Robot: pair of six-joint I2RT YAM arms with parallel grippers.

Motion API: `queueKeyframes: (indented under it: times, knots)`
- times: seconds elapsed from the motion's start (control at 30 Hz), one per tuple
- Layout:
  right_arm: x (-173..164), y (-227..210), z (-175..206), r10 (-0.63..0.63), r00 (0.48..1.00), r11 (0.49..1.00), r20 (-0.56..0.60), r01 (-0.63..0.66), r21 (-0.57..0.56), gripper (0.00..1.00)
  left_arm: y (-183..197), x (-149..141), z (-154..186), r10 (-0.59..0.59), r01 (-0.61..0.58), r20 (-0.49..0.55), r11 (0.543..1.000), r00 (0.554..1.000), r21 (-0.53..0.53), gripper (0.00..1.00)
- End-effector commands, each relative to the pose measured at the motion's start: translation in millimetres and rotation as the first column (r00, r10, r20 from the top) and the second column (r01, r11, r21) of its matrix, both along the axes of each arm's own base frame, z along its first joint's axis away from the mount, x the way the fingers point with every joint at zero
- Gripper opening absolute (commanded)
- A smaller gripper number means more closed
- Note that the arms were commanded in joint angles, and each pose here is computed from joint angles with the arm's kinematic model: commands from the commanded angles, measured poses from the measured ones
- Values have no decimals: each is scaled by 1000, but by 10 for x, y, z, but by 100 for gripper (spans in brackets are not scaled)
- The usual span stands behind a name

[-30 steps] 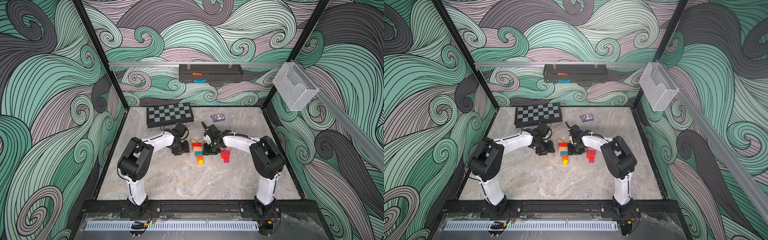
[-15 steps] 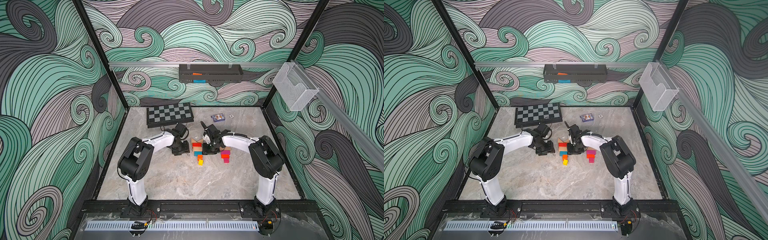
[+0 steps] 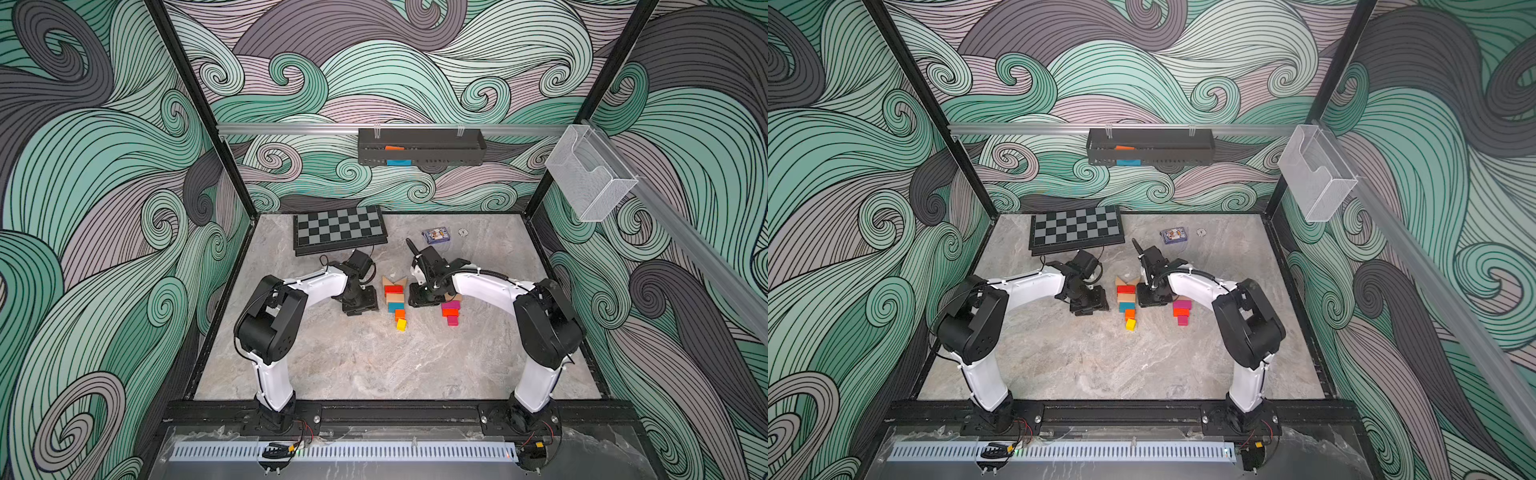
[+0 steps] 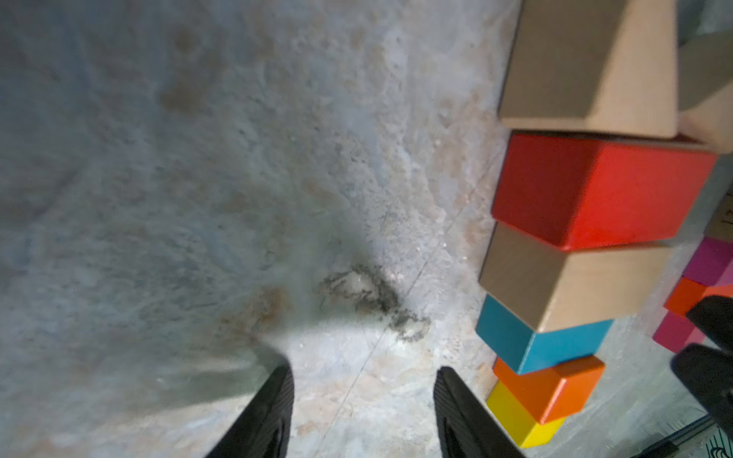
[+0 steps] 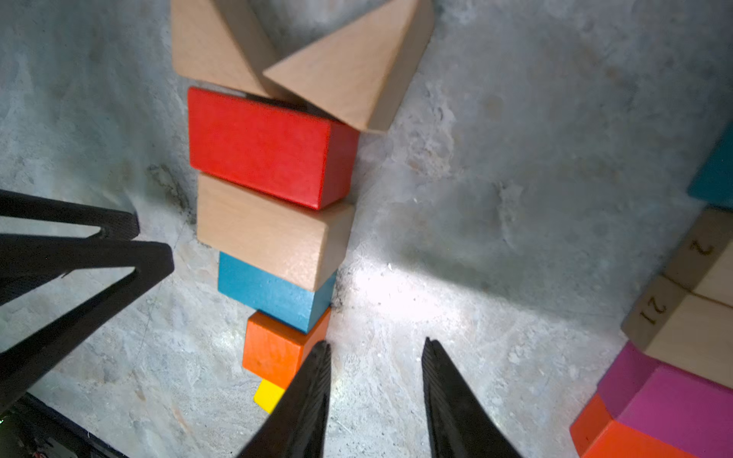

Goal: Assemble a carrot with building blocks
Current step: Adjust the building block at the center of the board.

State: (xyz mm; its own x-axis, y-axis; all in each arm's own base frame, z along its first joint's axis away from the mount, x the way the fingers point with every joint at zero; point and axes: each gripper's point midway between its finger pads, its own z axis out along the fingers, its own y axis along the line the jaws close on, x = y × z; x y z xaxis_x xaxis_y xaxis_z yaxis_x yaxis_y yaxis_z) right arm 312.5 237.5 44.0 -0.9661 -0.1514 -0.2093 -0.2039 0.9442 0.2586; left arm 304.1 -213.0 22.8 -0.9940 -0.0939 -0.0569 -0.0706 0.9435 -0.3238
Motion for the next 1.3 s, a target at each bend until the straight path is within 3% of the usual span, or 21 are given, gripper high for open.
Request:
queueKeyframes:
  times: [0.0,1.27]
  knots:
    - [-141,-30,-70,-5,999,1000,-38,4,-21,40,-12,2,65,-1,1,9,1000,1000,-26,58]
    - [-246,241,-221,39,997,999,-67,-39,-4,40,6,-55,32,-4,4,-6,1000,1000,-21,58]
